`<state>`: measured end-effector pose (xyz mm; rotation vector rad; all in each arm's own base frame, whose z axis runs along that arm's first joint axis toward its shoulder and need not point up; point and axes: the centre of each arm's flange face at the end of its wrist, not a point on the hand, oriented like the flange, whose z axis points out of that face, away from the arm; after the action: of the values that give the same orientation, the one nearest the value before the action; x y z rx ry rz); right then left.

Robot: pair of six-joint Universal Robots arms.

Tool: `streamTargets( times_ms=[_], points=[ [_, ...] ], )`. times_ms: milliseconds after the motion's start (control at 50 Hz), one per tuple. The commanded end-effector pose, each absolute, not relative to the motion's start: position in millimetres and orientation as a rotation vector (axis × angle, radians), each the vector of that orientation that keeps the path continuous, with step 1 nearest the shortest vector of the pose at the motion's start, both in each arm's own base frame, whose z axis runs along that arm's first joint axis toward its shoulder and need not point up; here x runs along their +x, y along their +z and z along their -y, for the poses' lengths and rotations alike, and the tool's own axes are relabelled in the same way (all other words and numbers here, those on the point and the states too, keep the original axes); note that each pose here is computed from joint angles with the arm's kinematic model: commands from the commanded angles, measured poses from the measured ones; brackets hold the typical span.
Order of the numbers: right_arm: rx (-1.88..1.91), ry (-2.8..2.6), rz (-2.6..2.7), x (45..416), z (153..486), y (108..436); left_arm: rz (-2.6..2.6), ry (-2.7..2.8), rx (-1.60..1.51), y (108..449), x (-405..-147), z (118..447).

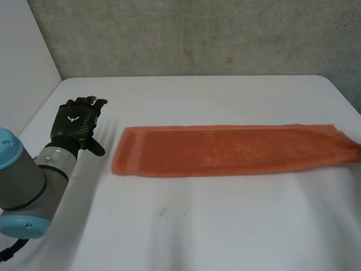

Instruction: Fold the laundry

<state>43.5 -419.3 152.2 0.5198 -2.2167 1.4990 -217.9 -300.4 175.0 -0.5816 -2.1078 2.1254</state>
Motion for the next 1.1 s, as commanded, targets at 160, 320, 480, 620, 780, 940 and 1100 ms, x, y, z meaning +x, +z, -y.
streamTargets(
  times_ms=[160, 320, 480, 620, 780, 940, 1100],
  points=[
    [0.584, 1.587, 2.097, 55, 429, 181, 2.106, 2.125, -0.584, 175, -219, 299],
    [0.922, 1.904, 1.984, 194, 400, 220, 2.108, 2.126, -0.581, 175, -218, 300],
    [1.273, 2.139, 1.858, 318, 341, 231, 2.111, 2.125, -0.58, 175, -217, 300],
    [1.697, 2.26, 1.774, 422, 262, 194, 2.108, 2.126, -0.581, 175, -218, 300],
    [1.987, 2.173, 1.789, 463, 207, 131, 2.109, 2.127, -0.579, 175, -217, 301],
    [1.837, 2.105, 1.832, 458, 216, 121, 2.109, 2.121, -0.584, 174, -218, 300],
    [1.46, 2.186, 2.034, 420, 239, 186, 2.1, 2.104, -0.607, 172, -222, 295]
  ],
)
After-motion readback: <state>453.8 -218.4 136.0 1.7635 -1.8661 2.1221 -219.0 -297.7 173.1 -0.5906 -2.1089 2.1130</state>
